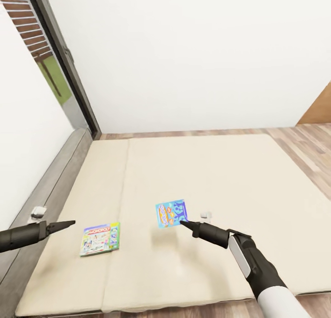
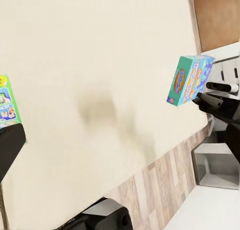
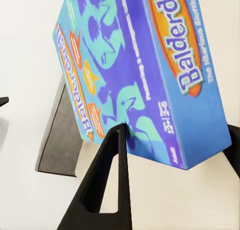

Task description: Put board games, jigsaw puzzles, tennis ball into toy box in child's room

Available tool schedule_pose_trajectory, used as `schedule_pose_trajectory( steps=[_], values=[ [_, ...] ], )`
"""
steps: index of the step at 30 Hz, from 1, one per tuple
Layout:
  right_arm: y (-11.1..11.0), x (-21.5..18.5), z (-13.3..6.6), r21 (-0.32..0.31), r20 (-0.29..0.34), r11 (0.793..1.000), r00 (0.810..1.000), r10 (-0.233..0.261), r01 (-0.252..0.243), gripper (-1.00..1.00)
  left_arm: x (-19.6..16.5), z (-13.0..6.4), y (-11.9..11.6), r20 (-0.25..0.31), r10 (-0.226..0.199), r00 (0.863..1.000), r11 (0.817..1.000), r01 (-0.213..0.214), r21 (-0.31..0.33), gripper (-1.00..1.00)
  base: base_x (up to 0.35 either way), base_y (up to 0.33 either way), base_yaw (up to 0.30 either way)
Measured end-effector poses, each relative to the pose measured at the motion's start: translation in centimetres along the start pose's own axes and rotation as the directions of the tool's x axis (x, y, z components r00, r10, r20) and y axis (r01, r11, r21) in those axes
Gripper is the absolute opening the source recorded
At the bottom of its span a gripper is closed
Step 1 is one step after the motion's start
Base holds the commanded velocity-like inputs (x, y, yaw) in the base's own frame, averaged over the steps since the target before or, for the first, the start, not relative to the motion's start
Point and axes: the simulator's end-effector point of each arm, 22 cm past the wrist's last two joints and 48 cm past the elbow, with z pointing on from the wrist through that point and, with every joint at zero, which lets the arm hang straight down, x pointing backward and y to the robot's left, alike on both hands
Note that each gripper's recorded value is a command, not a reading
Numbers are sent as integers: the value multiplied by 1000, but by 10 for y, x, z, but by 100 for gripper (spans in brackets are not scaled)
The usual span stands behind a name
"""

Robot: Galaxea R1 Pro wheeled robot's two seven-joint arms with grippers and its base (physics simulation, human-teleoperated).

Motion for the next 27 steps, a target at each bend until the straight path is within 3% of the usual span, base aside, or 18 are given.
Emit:
schedule_pose_trajectory(
  steps=[9, 13, 15, 21, 27],
  values=[
    [-1, 1, 0, -2, -1, 1000, 1000, 4, -4, -100, 1, 0, 1, -1, 0, 1000, 1000, 0, -1, 100, 22, -103, 46],
    [8, 8, 0, -27, -2, 999, 999, 32, -32, -100, 7, 13, -10, -16, 18, 1000, 1000, -18, 25, 100, 0, 0, 0],
    [7, 0, -2, -20, 27, 1000, 999, 25, -24, -100, 6, 19, -16, -19, 30, 999, 999, -29, 39, 100, 0, 0, 0],
    [5, -4, 7, -8, 14, 1000, 1000, 0, 0, -100, 15, 35, -23, -27, 13, 1000, 997, -10, 76, 100, 0, 0, 0],
    [-1, 4, 8, -1, -2, 1000, 1000, 23, -23, -100, 19, 46, -31, -23, -2, 1000, 994, 5, 106, 100, 0, 0, 0]
  ],
)
